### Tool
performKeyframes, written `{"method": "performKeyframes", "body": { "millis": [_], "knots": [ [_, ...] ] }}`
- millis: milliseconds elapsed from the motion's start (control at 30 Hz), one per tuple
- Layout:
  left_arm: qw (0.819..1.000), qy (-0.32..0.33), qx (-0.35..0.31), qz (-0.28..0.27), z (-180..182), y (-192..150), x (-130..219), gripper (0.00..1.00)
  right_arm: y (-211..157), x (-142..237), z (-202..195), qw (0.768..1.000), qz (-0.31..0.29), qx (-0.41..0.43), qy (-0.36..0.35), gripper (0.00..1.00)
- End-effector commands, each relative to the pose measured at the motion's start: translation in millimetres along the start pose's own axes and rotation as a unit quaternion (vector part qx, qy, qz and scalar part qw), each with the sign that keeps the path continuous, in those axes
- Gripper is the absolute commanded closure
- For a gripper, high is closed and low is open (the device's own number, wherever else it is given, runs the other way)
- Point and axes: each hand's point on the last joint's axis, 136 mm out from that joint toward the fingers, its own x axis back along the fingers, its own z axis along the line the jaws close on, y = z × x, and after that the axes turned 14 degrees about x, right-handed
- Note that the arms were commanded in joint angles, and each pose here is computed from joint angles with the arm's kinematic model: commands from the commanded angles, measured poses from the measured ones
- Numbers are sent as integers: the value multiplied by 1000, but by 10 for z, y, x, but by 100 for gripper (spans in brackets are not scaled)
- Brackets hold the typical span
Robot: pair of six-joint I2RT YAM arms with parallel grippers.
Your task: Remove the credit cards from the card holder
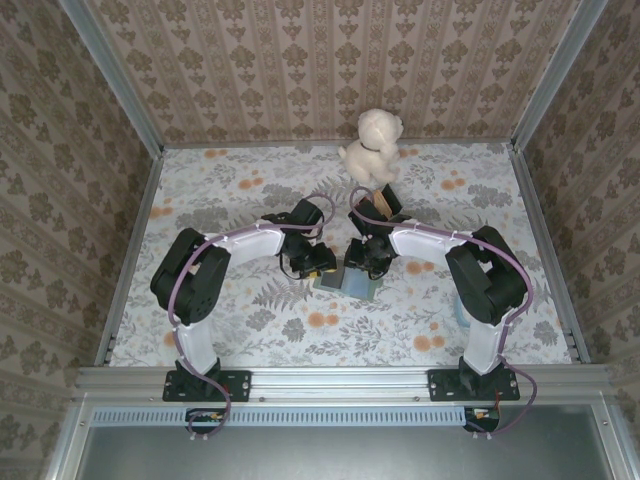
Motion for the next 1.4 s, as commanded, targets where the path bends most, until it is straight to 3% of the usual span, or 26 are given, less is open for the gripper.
{"method": "performKeyframes", "body": {
  "millis": [0, 300, 567, 767, 1067, 1367],
  "knots": [
    [1000, 12, -8, -3, 11, 46, 20, 56, -219, -218, -233, 999, 35, -17, -33, 55],
    [1000, -12, -10, 18, -81, -6, -39, 62, -213, -220, -232, 999, 35, -17, -33, 55],
    [1000, 6, -13, 17, -23, -4, -40, 53, -221, -236, -240, 999, 37, -17, -34, 55],
    [1000, 21, -16, 3, 33, 35, -19, 52, -225, -234, -242, 999, 37, -17, -34, 55],
    [999, -14, -22, 27, -91, -62, -91, 67, -240, -241, -250, 999, 39, -18, -34, 55],
    [999, -29, -43, 13, -209, -55, 129, 70, -254, -239, -257, 998, 40, -19, -34, 55]
  ]
}}
